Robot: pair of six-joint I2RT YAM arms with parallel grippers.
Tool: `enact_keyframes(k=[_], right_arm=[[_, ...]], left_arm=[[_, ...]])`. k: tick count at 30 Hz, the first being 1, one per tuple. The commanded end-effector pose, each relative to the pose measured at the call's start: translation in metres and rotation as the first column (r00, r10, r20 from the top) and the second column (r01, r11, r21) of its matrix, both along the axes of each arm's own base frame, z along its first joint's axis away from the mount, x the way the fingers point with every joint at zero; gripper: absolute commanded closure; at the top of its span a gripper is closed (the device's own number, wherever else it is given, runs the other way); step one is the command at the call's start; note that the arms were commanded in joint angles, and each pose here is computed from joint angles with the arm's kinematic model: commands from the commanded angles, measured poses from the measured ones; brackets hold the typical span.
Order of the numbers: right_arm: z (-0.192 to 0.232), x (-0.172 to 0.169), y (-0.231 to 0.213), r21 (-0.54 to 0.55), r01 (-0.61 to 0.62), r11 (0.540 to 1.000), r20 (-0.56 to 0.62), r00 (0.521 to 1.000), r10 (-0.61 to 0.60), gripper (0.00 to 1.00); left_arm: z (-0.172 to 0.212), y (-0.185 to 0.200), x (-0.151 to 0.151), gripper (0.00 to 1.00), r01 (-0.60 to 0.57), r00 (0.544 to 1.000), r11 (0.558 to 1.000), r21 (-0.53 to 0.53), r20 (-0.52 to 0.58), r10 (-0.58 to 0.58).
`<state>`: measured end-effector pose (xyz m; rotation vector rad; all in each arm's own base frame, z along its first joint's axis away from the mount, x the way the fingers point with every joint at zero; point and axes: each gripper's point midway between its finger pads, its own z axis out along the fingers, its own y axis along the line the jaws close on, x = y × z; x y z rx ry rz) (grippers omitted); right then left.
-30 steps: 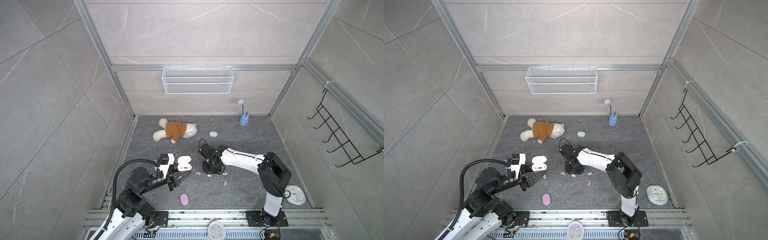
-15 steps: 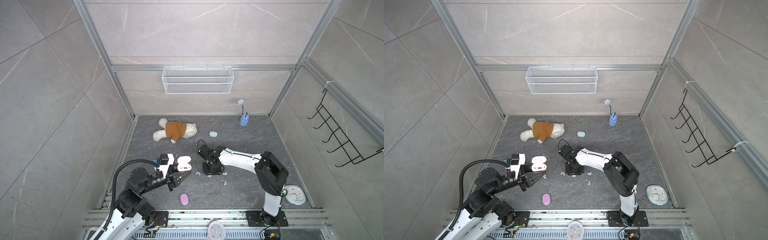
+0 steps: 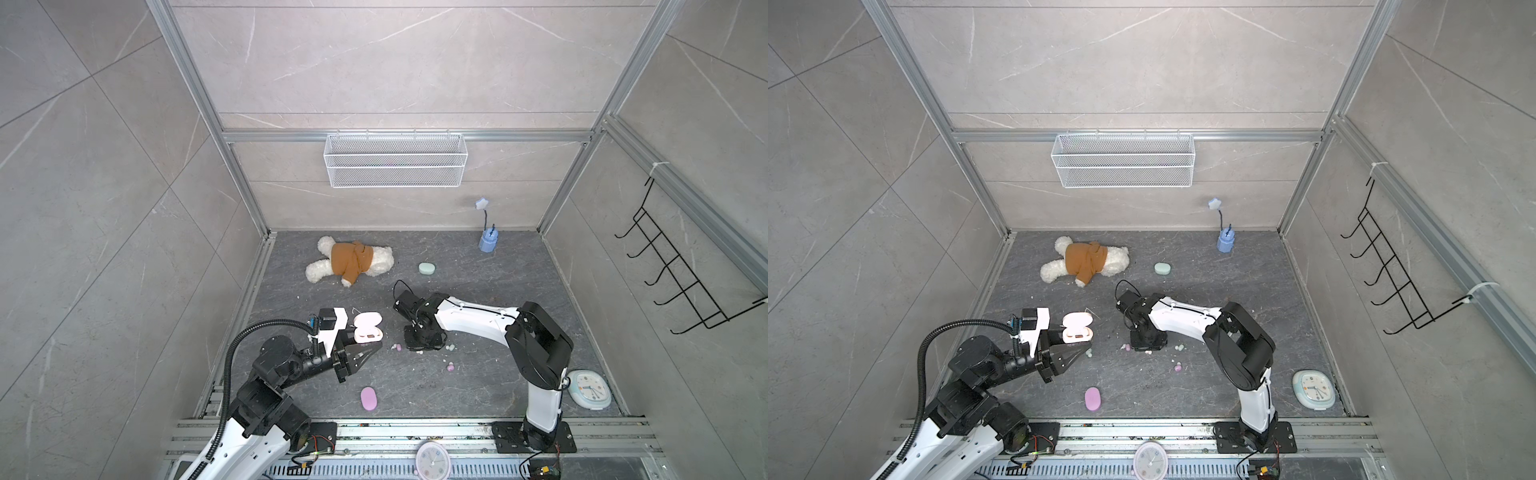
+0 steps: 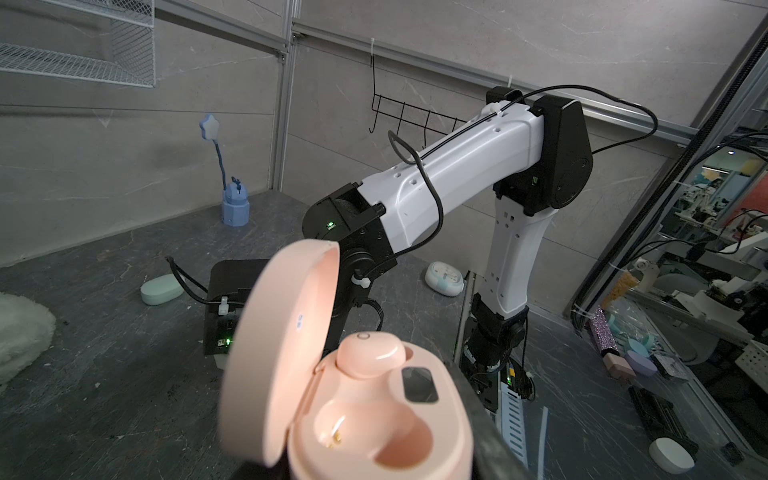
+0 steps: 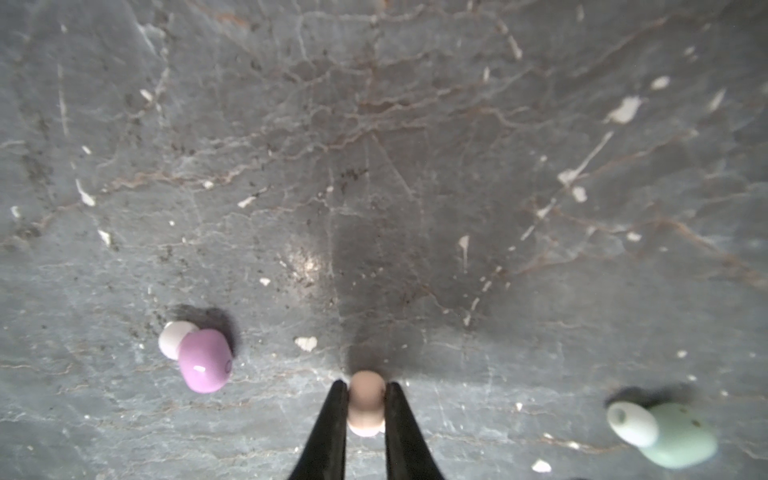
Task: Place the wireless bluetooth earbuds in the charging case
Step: 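Lift the peach earbud and carry it toward the pink case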
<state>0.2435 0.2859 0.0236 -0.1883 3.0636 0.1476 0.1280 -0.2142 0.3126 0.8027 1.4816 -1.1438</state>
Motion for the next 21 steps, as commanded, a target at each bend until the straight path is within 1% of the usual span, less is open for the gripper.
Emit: enact_keyframes(k=[1, 9, 21], right_arm=[[-0.011, -0.006, -0.005, -0.055, -0.023, 0.998, -0.021, 1.000, 0.022, 0.82], [-0.030, -0.016, -0.009, -0.082, -0.015, 0.996, -0.060, 0.998, 0.010, 0.83], [-0.034, -0.016, -0.012, -0.104, -0.020, 0.994, -0.063, 0.998, 0.013, 0.81]], left_arm=[[0.027, 0.005, -0.003, 0.79, -0.010, 0.998, 0.999, -0.054, 0.054, 0.013], [0.027, 0.004, -0.002, 0.79, -0.009, 0.999, 0.999, -0.054, 0.051, 0.012], [0.029, 0.005, -0.003, 0.79, -0.010, 0.998, 0.998, -0.058, 0.055, 0.013]])
